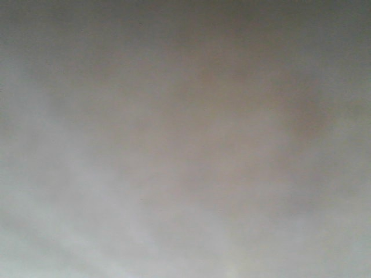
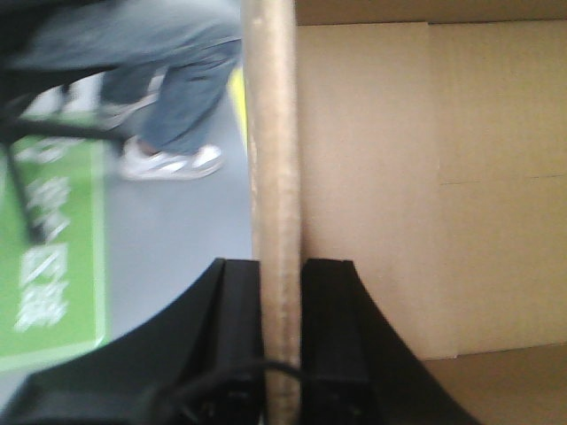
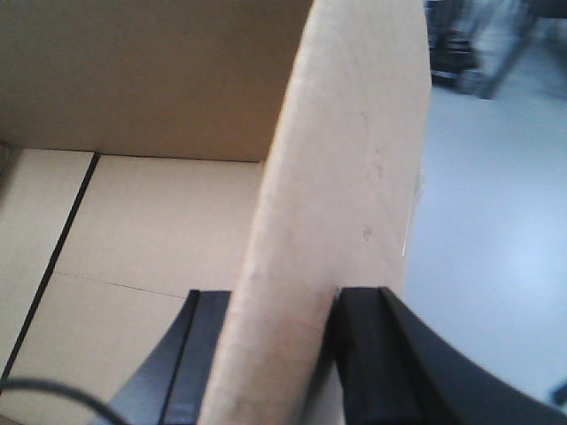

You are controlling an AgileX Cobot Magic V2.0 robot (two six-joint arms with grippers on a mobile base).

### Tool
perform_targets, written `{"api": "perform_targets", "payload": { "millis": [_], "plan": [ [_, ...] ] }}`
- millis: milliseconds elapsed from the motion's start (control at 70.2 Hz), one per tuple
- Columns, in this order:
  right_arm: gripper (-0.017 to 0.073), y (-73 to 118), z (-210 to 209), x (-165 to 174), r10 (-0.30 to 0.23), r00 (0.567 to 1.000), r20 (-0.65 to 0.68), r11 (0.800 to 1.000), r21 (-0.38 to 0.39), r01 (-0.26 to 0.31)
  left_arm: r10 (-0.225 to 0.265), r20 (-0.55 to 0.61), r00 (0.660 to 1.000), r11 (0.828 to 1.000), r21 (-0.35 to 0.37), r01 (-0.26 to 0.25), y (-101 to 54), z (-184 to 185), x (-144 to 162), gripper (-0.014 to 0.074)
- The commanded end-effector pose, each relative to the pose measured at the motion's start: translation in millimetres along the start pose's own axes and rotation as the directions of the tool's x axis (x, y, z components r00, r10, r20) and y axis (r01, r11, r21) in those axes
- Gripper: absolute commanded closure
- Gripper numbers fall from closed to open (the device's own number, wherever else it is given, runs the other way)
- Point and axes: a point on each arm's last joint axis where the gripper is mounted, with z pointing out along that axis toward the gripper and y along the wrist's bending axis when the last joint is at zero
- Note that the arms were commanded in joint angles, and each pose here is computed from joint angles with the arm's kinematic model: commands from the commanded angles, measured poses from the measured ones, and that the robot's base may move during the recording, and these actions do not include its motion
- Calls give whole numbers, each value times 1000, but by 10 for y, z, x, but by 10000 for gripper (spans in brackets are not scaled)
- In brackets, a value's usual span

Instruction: Grab box from left shelf to table start

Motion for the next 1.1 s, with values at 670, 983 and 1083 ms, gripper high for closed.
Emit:
{"api": "perform_targets", "payload": {
  "millis": [670,983,1083],
  "plan": [
    [503,-28,-41,-205,-39,987,155,998,46,32,77,115,990,996,-58,-71,36,-51,-158,687],
    [503,-28,-41,-205,-39,987,155,998,46,32,77,115,990,996,-58,-71,36,-51,-158,687],
    [503,-28,-41,-205,-39,987,155,998,46,32,77,115,990,996,-58,-71,36,-51,-158,687]
  ]
}}
